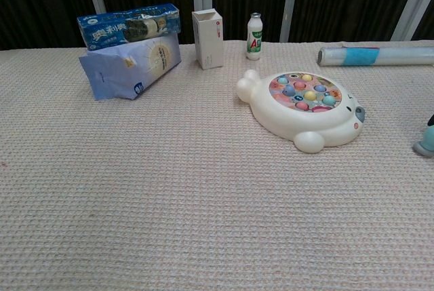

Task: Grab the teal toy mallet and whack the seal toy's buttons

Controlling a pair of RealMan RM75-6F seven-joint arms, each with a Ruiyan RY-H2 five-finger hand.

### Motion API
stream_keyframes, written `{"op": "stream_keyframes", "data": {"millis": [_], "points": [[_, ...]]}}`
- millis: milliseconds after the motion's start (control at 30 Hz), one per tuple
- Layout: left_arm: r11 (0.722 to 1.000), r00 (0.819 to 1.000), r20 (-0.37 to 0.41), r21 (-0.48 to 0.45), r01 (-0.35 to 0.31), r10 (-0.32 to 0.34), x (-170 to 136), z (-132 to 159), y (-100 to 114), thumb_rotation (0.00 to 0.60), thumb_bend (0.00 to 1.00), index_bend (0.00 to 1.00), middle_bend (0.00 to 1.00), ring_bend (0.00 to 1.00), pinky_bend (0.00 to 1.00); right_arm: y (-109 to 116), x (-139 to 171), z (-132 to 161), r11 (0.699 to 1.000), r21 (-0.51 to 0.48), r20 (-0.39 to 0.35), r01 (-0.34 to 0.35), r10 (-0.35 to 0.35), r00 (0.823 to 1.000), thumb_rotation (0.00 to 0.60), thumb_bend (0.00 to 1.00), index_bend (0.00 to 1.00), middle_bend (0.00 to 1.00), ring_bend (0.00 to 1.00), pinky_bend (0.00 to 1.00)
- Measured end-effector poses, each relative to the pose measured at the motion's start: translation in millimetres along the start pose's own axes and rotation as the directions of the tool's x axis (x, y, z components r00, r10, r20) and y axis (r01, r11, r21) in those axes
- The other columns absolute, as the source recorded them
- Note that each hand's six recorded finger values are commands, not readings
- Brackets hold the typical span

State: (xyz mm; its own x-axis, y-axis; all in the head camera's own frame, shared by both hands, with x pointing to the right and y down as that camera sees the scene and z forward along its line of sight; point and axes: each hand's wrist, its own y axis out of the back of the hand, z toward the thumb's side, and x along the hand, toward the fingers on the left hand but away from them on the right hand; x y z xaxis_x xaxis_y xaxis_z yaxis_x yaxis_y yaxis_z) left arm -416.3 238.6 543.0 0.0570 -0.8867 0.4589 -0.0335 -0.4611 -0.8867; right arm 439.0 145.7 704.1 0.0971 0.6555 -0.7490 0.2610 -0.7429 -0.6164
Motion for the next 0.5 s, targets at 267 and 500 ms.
{"op": "stream_keyframes", "data": {"millis": [267,500], "points": [[1.0,1.0,0.007,0.003,-0.001,0.001,1.5,2.5,1.1,0.6,0.24,0.0,0.0,0.0,0.0,-2.7,1.9,3.3,1.0,0.003,-0.016,-0.001,0.001,1.0,0.6,0.42,0.34,0.36,0.16,0.0],[1.0,1.0,0.005,0.003,0.006,-0.006,1.2,2.0,-0.4,0.6,0.24,0.0,0.0,0.0,0.0,-3.3,-0.3,6.5,1.0,0.006,-0.023,-0.003,0.003,1.0,0.6,0.46,0.37,0.38,0.19,0.0]]}}
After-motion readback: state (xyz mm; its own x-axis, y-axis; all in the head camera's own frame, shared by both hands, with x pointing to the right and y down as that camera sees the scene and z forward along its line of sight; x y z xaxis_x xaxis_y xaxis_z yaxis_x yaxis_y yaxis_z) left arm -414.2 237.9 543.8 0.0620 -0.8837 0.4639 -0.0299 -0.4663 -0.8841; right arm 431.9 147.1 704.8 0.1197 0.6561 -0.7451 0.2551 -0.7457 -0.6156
